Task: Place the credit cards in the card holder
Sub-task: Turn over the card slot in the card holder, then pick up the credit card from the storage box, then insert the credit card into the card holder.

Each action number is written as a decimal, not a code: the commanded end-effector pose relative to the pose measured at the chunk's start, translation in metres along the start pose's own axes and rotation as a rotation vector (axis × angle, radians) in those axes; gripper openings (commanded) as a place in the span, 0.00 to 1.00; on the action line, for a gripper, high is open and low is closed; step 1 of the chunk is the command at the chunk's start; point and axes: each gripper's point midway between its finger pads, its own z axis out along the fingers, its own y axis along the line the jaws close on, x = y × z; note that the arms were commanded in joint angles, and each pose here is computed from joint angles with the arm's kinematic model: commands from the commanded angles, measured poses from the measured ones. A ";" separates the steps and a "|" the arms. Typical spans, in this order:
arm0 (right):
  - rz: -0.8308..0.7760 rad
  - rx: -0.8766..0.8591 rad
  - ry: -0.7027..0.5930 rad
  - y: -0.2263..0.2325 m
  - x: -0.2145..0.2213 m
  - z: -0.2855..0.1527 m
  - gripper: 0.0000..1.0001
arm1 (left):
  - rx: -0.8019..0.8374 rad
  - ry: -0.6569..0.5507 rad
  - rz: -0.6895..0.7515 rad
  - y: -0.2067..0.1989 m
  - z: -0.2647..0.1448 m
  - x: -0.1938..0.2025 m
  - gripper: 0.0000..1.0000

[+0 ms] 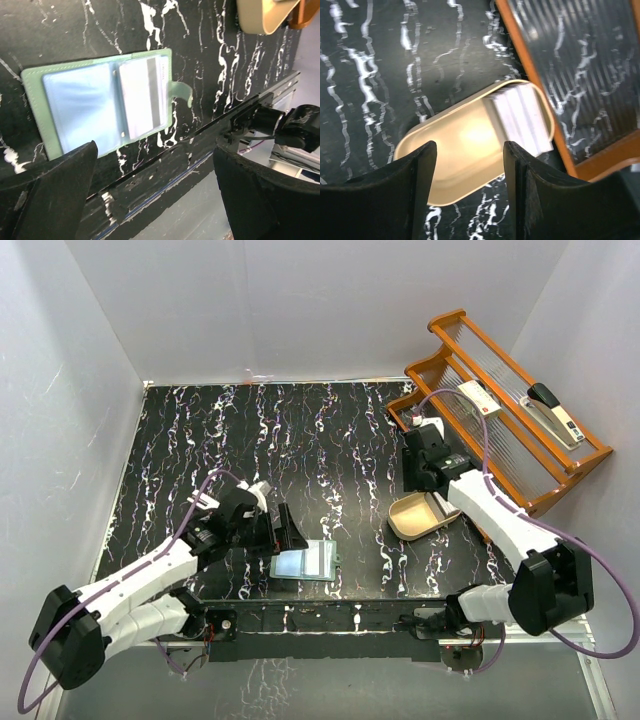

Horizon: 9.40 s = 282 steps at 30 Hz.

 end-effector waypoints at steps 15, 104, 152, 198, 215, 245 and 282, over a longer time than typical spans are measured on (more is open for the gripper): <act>-0.093 0.257 0.057 -0.072 -0.015 0.020 0.63 | -0.170 0.018 0.057 0.024 -0.032 0.001 0.99; -0.159 0.244 0.198 -0.064 -0.009 0.036 0.04 | -0.315 0.034 -0.012 0.052 -0.022 0.003 0.94; 0.310 -1.240 -0.138 0.132 -0.050 -0.187 0.00 | 0.297 0.012 -0.124 -0.096 -0.033 -0.033 0.80; 0.479 -1.034 0.031 0.145 0.005 -0.137 0.53 | 0.005 -0.119 -0.239 -0.060 -0.044 -0.055 0.00; 0.309 -0.735 0.165 0.143 0.061 -0.063 0.53 | -0.126 -0.033 -0.148 -0.020 -0.017 -0.036 0.00; -0.097 -0.492 0.265 0.193 0.129 -0.024 0.41 | 0.057 0.094 -0.155 0.004 0.033 0.013 0.00; -0.085 -0.466 0.259 0.182 0.146 -0.019 0.12 | 0.080 0.111 -0.212 0.023 0.050 0.030 0.00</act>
